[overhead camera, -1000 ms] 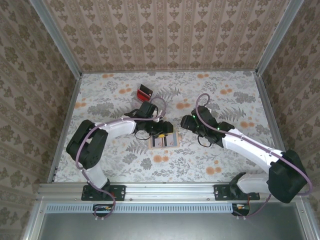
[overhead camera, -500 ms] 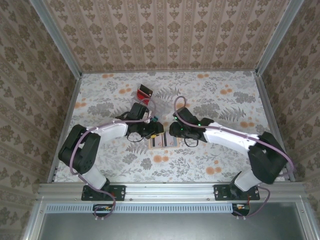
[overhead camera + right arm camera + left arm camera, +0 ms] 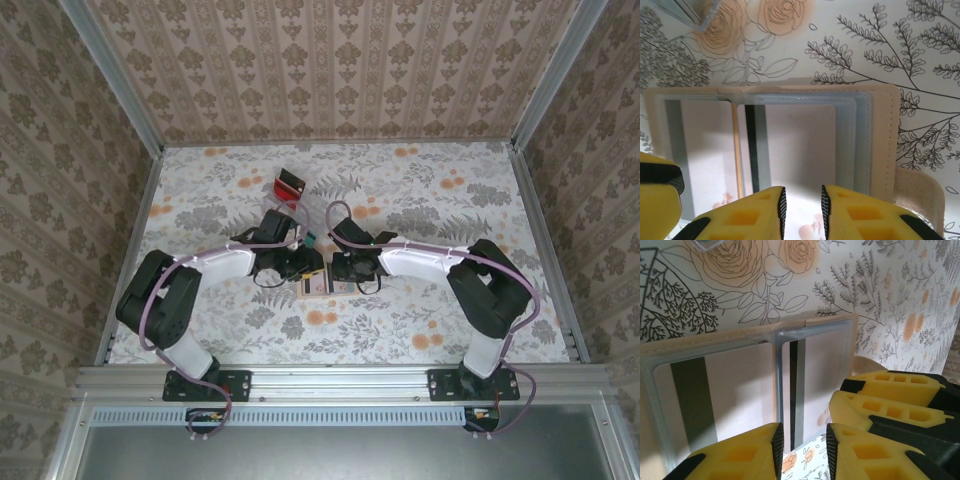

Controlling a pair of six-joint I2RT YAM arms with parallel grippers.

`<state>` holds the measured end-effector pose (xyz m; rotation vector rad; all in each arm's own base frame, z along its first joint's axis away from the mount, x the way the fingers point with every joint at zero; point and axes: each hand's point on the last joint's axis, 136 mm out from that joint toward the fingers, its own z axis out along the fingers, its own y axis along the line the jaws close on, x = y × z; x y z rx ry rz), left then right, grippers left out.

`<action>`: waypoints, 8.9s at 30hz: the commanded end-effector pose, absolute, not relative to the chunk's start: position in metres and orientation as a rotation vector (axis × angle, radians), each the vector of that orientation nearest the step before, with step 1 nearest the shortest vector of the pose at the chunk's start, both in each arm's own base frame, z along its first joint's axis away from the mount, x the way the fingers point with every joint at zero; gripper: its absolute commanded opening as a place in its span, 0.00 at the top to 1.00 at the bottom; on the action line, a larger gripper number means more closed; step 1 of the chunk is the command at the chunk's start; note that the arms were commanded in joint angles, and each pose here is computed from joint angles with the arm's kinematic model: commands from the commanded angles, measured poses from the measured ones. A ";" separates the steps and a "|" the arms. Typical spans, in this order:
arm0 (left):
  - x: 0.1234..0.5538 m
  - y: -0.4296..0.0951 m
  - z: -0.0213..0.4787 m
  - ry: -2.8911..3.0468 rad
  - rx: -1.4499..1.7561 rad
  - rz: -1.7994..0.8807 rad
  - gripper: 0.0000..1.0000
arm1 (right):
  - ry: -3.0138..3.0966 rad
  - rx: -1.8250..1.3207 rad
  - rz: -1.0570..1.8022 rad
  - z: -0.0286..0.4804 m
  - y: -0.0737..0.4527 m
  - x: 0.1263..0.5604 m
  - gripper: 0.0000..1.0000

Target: Take the credit cards out of the card holder

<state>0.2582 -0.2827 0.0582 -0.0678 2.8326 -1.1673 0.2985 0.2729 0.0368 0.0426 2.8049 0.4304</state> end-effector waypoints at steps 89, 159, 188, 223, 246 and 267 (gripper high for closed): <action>0.277 -0.244 0.123 2.511 -0.142 -1.542 1.00 | 2.462 0.257 1.445 0.108 0.324 0.310 0.30; 0.292 -0.094 0.074 2.673 -0.637 -0.797 0.00 | 2.298 -0.822 0.622 0.148 0.377 0.366 1.00; 0.275 -0.067 0.077 2.649 -0.724 -0.846 0.00 | 2.210 -1.011 0.190 0.088 0.412 0.470 1.00; 0.284 -0.083 0.090 2.604 -0.657 -0.972 0.00 | 2.287 -0.624 0.514 0.187 0.377 0.408 0.49; 0.277 -0.191 0.090 2.723 -0.292 -0.985 0.10 | 2.668 0.143 0.900 0.065 0.308 0.315 0.49; 0.276 -0.243 0.050 2.854 -0.207 -0.995 0.59 | 2.749 0.063 0.977 0.039 0.329 0.313 0.70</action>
